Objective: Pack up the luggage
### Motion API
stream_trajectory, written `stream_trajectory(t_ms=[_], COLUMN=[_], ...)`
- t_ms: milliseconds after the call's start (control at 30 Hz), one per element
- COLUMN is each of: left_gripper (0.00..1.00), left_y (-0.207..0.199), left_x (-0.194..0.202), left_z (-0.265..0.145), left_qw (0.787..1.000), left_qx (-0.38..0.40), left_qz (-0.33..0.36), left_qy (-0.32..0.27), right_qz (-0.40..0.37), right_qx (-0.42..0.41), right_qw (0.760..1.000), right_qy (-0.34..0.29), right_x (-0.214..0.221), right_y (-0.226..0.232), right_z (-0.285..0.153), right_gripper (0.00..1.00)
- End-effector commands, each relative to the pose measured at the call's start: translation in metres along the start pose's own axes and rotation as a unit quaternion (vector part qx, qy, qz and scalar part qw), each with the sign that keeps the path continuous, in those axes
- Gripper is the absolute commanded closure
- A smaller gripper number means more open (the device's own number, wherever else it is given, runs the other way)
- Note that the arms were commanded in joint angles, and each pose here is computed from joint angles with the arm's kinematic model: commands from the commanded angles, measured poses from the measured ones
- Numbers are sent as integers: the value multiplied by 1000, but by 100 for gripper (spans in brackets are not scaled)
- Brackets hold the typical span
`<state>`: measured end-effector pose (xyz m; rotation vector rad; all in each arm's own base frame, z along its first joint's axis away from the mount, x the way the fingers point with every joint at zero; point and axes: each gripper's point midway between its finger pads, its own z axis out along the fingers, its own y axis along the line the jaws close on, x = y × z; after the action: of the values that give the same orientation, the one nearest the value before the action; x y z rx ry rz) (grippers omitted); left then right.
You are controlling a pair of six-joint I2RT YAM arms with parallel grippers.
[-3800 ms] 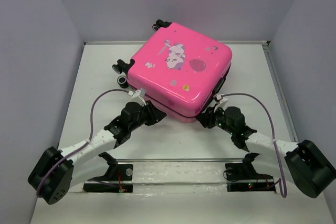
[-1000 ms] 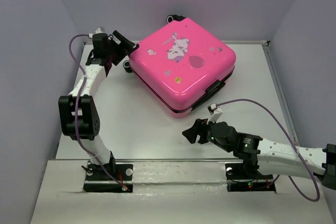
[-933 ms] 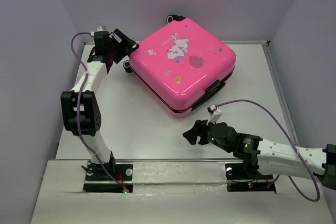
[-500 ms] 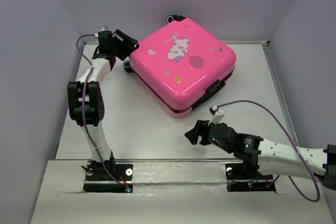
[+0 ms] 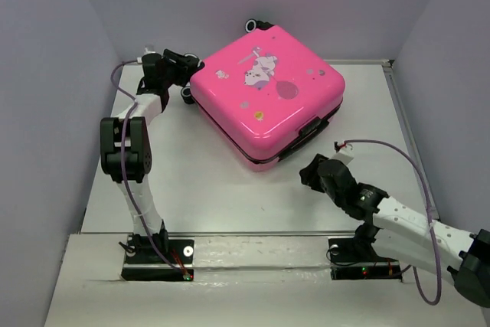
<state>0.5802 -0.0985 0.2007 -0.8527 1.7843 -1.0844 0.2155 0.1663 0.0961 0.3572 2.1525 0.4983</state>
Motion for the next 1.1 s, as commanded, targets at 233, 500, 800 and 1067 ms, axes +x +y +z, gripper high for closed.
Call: stream_trajectory(t_ms=[233, 500, 800, 1067], left_gripper=[94, 94, 94, 94], left_y=[-49, -20, -28, -17], left_x=[-13, 22, 52, 53], left_z=[-103, -194, -258, -229], left_qw=[989, 985, 980, 986], left_qx=[106, 84, 74, 46], left_qz=[30, 57, 119, 124], left_qy=[-101, -140, -139, -103], right_qz=[9, -21, -55, -36], right_qx=[-66, -188, -262, -216], right_qw=[995, 979, 963, 975], right_qy=[-67, -70, 1, 17], right_x=[-105, -159, -191, -97], right_y=[12, 43, 73, 31], right_z=[35, 57, 68, -2], right_gripper=[75, 75, 46, 65])
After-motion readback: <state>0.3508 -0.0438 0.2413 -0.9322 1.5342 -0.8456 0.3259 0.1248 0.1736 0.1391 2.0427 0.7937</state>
